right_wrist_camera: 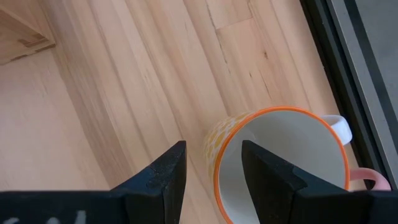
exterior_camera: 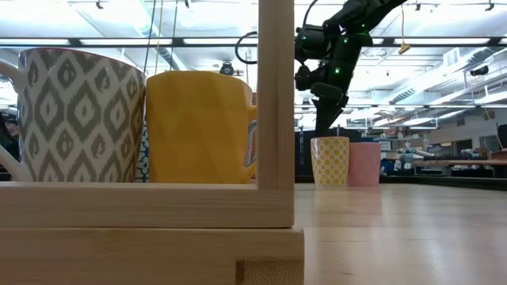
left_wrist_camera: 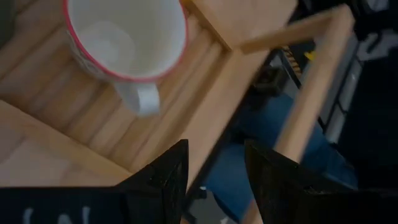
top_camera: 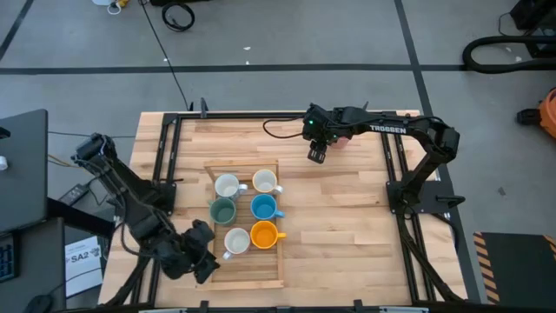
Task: Place coffee mugs
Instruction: Put the gray and white mug on the shelf aligned with the dark yellow mug
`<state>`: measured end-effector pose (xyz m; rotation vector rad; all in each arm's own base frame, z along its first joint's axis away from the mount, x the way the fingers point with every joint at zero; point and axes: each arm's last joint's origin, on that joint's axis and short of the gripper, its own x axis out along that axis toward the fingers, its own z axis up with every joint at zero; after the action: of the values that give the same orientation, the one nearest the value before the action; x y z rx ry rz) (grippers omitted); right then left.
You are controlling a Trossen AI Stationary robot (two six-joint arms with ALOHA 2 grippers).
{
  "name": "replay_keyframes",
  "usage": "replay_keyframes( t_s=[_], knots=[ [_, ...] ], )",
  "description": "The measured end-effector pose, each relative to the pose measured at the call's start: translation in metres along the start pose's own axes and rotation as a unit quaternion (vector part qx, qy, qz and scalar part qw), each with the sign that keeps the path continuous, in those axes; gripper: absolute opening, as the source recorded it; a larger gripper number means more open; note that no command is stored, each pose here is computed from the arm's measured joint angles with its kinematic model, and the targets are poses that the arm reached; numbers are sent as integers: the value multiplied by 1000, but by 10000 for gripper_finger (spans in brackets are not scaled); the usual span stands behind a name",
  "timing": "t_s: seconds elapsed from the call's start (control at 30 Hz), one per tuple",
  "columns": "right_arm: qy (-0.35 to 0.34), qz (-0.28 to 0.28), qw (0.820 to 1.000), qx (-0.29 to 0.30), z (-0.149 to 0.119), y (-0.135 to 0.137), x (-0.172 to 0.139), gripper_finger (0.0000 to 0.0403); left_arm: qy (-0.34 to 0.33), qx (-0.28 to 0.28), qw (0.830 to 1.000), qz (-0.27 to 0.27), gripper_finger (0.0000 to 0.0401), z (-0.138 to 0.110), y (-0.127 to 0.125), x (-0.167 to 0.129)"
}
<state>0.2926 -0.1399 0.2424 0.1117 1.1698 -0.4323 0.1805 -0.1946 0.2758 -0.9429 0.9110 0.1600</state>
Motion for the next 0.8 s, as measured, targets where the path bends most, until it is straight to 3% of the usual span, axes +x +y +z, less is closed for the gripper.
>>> replay_keyframes(
  t_s=[0.37, 0.8],
  knots=[
    [0, 0, 1000, 0, 0, 0, 0, 160, -16, -8, 998, 53, 162, 12, 8, 13],
    [-3, 0, 1000, 0, 1, 0, 0, 160, 17, 10, 994, 107, 162, 0, 14, 43]
  ],
)
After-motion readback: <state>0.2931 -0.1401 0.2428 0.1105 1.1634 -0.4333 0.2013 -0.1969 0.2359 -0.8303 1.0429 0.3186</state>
